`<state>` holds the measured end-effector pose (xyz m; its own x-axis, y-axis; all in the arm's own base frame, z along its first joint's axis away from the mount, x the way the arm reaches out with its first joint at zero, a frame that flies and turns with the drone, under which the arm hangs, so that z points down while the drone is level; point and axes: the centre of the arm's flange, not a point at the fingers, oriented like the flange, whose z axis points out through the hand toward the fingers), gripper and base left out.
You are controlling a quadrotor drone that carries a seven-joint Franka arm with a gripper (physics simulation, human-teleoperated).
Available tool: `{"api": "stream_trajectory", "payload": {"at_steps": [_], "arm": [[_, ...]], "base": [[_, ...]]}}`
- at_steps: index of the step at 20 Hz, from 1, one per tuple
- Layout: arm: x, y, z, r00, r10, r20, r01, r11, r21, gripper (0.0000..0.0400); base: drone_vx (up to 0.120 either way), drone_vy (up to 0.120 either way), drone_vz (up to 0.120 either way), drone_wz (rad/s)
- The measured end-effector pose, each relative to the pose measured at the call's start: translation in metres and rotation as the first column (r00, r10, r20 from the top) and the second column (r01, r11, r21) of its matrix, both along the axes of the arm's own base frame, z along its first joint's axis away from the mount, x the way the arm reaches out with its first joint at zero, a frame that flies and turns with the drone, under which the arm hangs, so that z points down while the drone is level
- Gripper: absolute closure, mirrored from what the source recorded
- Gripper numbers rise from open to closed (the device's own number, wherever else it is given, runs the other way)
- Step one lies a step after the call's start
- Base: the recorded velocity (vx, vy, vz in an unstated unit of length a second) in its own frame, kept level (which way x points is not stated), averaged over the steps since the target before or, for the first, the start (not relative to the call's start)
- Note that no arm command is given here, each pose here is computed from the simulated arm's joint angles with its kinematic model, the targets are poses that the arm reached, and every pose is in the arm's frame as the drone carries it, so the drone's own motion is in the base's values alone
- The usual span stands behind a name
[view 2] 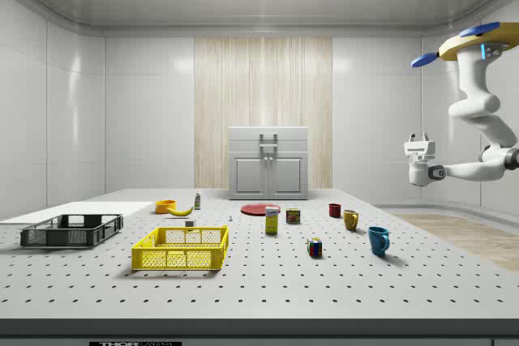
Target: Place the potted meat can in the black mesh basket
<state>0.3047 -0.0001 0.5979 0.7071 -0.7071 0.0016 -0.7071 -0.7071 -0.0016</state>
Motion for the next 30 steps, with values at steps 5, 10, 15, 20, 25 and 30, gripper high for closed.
{"api": "stream_trajectory", "payload": {"at_steps": [5,10,15,20,25,30], "arm": [[-0.0037,0.0,0.037,1.0,0.0,0.004,0.0,1.0,0.0,0.0],[-0.0021,0.0,0.066,1.0,0.0,0.0079,0.0,1.0,0.0,0.0],[-0.0008,0.0,0.083,1.0,0.0,0.0118,0.0,1.0,0.0,0.0],[-0.0005,0.0,0.09,1.0,0.0,0.0156,0.0,1.0,0.0,0.0],[-0.0006,0.0,0.093,1.0,0.0,0.0195,0.0,1.0,0.0,0.0],[-0.0009,0.0,0.093,1.0,0.0,0.0233,0.0,1.0,-0.001,0.0]], "base": [[0.08,0.0,0.0,0.0],[0.12,0.0,0.0,0.0],[0.12,0.0,0.0,0.0],[0.12,0.0,0.0,0.0],[0.12,0.0,0.0,0.0],[0.12,0.0,0.0,0.0]]}}
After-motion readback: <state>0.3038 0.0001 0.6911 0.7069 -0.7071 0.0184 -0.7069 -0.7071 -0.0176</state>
